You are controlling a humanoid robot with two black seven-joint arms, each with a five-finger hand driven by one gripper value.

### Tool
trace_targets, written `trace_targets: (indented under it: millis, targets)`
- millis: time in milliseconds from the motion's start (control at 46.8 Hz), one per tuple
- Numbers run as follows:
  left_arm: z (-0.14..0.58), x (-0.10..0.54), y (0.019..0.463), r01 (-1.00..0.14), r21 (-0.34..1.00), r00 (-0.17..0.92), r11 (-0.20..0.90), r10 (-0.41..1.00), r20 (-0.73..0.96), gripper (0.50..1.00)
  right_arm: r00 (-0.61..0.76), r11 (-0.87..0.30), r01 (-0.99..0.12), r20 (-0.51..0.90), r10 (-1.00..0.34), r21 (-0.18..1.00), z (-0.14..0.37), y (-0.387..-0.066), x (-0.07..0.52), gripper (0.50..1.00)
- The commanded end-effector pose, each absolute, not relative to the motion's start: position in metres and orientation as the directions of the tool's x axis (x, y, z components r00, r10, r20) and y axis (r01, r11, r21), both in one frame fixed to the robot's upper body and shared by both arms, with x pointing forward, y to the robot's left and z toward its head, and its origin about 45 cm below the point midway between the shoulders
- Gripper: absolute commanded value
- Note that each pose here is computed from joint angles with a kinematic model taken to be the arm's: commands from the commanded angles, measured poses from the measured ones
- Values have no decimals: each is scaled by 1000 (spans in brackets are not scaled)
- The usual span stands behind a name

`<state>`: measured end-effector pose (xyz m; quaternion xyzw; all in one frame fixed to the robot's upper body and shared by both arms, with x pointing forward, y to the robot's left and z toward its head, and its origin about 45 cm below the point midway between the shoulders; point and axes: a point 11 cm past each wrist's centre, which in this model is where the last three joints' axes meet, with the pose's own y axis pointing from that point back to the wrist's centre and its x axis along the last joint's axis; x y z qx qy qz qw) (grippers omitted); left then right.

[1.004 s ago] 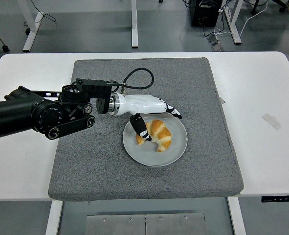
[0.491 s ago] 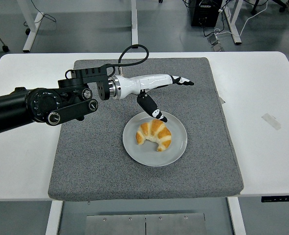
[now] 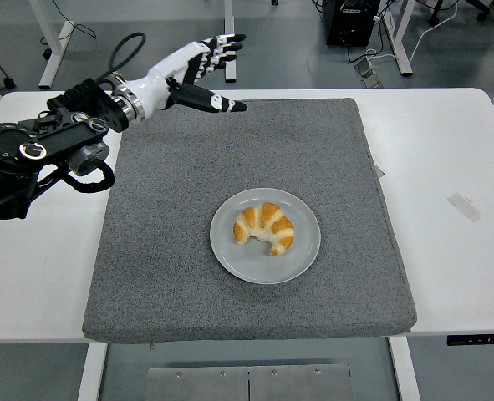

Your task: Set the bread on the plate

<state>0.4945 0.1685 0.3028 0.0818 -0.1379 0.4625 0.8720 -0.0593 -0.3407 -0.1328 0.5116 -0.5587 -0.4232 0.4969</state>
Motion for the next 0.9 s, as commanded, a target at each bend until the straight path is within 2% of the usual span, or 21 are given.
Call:
trace_targets:
  millis: [0, 192, 363, 513, 876]
  targets:
    - [301, 501, 185, -866, 15, 487, 500, 836, 251, 996, 17, 118, -151, 122, -992, 981, -133, -341, -59, 1000]
    - [291, 512, 218, -935, 14, 354, 354, 932, 71, 996, 17, 118, -151, 122, -992, 981, -133, -341, -59, 1000]
    - [283, 518, 235, -971, 7, 238, 240, 964, -117, 996, 17, 118, -151, 122, -992, 981, -133, -341, -59, 1000]
    - [284, 523, 246, -987, -10, 160, 163, 957, -243, 996, 19, 118, -151, 122, -992, 981, -133, -341, -59, 1000]
    - [284, 524, 259, -998, -18, 61, 60, 863, -502, 996, 17, 118, -151, 122, -992, 981, -133, -341, -59, 1000]
